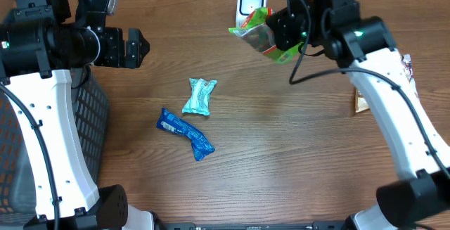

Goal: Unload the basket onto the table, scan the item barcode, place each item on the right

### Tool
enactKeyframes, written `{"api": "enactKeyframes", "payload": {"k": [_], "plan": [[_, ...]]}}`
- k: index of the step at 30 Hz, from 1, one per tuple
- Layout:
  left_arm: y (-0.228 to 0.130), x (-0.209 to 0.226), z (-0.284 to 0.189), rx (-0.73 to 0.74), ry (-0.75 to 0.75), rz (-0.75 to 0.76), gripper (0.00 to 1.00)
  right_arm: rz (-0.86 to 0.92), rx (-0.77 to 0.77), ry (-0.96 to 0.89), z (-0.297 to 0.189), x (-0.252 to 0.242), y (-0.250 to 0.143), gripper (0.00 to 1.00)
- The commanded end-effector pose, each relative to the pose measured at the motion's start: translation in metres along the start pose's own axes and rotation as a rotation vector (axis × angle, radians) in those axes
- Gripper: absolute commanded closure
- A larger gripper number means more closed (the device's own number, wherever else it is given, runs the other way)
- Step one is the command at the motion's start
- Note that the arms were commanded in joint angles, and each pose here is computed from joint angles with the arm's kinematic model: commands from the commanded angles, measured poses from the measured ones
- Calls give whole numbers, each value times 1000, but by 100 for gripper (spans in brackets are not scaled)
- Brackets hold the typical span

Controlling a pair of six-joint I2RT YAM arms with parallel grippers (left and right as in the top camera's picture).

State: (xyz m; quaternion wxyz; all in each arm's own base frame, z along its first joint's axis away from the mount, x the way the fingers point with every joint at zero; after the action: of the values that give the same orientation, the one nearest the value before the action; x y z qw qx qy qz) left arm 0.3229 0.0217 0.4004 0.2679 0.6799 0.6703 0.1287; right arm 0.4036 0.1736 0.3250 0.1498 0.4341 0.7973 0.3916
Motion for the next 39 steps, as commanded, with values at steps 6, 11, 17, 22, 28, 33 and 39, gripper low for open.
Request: {"api": "enactKeyframes", "payload": {"k": [6,11,17,22,28,33,39], "plan": [[3,-3,-4,-20,-13,14,1,420,246,-617,61,-58,-66,96],[3,-3,-4,-20,-13,14,0,307,266,-1093,79,-79,-94,96],[3,-3,-4,-20,-13,14,0,244,371,-1110,114,-53,-126,96],[3,-3,-4,-20,-13,14,1,104,441,-904,152,20,-141,94],[3,-3,-4,-20,-13,14,0,-45,571,-543,172,86,-155,42],[3,-3,-4,-20,-13,14,0,-69,658,-369,158,114,-149,37],[3,-3,-4,-20,-13,14,0,100,601,-284,120,85,-98,28]]}}
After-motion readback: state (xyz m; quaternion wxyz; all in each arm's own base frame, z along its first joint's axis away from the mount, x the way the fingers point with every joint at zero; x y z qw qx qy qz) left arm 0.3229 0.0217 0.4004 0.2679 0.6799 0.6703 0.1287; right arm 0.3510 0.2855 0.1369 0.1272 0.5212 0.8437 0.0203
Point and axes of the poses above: each gripper's point midway between its finger pads, its own z axis out along the fingers, its own x axis along the line the jaws close on, y = z × x, the point moved 7 cm from there along -z, back along the fingers, and after that the axes turned 6 degrees about -z, right-handed, at the moved point
